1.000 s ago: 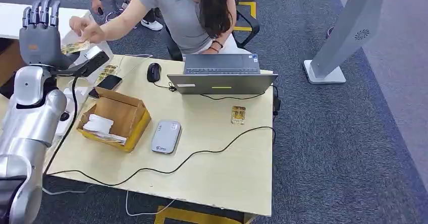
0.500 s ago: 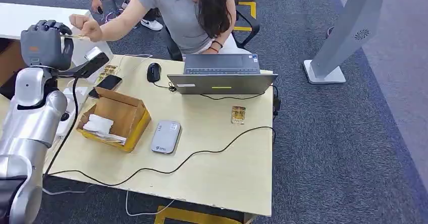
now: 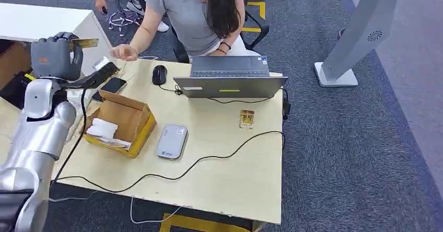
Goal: Pass the card to the sensor for recognition and then transmit it.
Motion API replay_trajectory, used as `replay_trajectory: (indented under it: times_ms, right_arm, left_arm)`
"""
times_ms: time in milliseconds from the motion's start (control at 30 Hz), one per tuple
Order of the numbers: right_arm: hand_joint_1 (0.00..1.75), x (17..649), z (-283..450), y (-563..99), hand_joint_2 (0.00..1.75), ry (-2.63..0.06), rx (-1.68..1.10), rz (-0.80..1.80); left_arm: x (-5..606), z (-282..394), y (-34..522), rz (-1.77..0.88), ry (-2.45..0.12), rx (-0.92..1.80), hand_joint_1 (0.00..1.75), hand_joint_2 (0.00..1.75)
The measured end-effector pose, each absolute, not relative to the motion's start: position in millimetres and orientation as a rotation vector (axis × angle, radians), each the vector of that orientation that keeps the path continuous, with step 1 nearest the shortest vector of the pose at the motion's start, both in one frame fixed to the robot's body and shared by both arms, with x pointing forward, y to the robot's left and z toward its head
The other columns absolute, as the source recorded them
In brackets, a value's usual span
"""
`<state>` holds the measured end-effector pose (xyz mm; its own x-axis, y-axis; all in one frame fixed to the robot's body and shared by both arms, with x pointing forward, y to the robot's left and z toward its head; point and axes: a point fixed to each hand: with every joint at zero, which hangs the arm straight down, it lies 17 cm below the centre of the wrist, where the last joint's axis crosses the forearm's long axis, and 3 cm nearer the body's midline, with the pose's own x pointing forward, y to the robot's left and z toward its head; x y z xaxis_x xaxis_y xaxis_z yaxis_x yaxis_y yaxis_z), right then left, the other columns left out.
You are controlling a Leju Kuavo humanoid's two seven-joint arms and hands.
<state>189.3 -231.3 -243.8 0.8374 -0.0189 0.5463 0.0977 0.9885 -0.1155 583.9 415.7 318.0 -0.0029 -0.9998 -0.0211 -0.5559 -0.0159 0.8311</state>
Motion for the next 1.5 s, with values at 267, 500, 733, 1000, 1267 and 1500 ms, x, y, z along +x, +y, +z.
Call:
replay_trajectory:
  times_ms: [267, 500, 733, 1000, 1267, 1500]
  right_arm:
    - [0.0, 187, -244, -229, 0.0, -0.575, -0.147, -0.071]
    - [0.0, 184, -244, -230, 0.0, -0.575, -0.149, -0.085]
    - [0.0, 181, -245, -230, 0.0, -0.572, -0.15, -0.092]
    - [0.0, 179, -246, -231, 0.0, -0.571, -0.152, -0.106]
    - [0.0, 176, -246, -234, 0.0, -0.57, -0.162, -0.121]
    - [0.0, 175, -246, -237, 0.0, -0.574, -0.172, -0.135]
  left_arm:
    - [556, 283, 293, -1.052, -1.808, 1.512, 1.75, 1.75]
    - [549, 272, 233, -1.147, -1.836, 1.39, 1.75, 1.75]
    - [547, 261, 207, -1.202, -1.821, 1.318, 1.75, 1.75]
    - [554, 225, 209, -1.256, -1.667, 1.229, 1.75, 1.75]
    - [557, 192, 219, -1.26, -1.524, 1.17, 1.75, 1.75]
    - [554, 166, 214, -1.273, -1.459, 1.083, 1.75, 1.75]
